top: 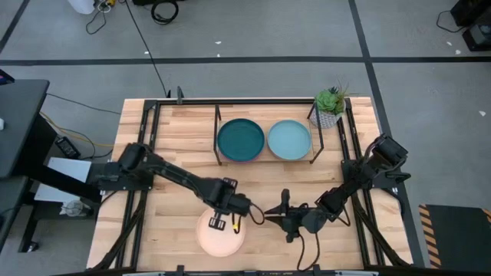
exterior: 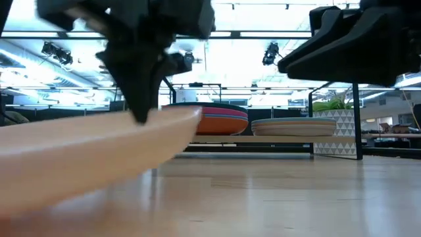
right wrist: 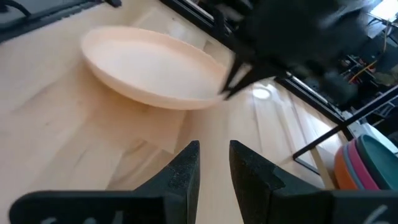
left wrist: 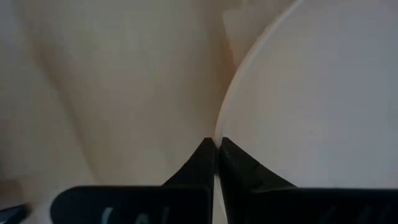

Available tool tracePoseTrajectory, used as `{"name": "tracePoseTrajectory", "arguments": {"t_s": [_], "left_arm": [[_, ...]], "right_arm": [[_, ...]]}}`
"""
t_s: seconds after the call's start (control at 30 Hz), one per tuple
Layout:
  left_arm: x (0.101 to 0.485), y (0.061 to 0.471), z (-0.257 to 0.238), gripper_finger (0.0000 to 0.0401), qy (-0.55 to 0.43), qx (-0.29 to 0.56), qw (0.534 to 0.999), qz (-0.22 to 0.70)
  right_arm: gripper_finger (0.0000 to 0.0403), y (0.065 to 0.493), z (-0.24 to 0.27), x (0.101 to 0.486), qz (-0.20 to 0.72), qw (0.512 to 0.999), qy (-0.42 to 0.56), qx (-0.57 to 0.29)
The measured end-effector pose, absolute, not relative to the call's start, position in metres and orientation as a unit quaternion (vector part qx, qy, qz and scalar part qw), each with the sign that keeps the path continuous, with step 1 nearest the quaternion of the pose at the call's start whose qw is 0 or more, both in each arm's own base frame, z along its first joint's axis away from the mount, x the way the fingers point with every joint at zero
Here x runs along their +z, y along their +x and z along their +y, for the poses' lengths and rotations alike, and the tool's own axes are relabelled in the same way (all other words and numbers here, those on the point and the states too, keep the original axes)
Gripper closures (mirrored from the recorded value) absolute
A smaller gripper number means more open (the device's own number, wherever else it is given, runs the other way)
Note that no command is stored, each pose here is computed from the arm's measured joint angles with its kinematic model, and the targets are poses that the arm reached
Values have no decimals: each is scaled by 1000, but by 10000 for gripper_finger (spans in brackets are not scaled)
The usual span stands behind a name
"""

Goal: Place and stack plates onto a shelf
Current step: Stack the light orange plate on top of the light blue plate on the shelf

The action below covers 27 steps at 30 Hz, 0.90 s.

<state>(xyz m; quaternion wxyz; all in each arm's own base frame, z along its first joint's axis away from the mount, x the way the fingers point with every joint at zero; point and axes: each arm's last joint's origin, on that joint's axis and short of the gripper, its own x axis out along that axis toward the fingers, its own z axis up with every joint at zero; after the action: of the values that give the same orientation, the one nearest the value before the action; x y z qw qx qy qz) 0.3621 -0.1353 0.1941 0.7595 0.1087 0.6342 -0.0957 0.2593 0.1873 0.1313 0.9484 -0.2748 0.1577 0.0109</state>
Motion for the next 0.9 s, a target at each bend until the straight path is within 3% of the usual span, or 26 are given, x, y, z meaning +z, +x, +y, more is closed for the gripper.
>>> {"name": "tracePoseTrajectory", "arguments": {"t_s": [0.13,0.6,0.9], "left_arm": [[212,362,-126,387,92,-82,780,613],[214,382,-61,384,-26,-31,795,605],[216,391,-41,384,-89,-74,804,584]], "right_arm": [[310,254,194,132,153,951,-270,14],[317,239,213,136,128,949,-288,16],[318,234,215,134,133,946,-295,-17]]}}
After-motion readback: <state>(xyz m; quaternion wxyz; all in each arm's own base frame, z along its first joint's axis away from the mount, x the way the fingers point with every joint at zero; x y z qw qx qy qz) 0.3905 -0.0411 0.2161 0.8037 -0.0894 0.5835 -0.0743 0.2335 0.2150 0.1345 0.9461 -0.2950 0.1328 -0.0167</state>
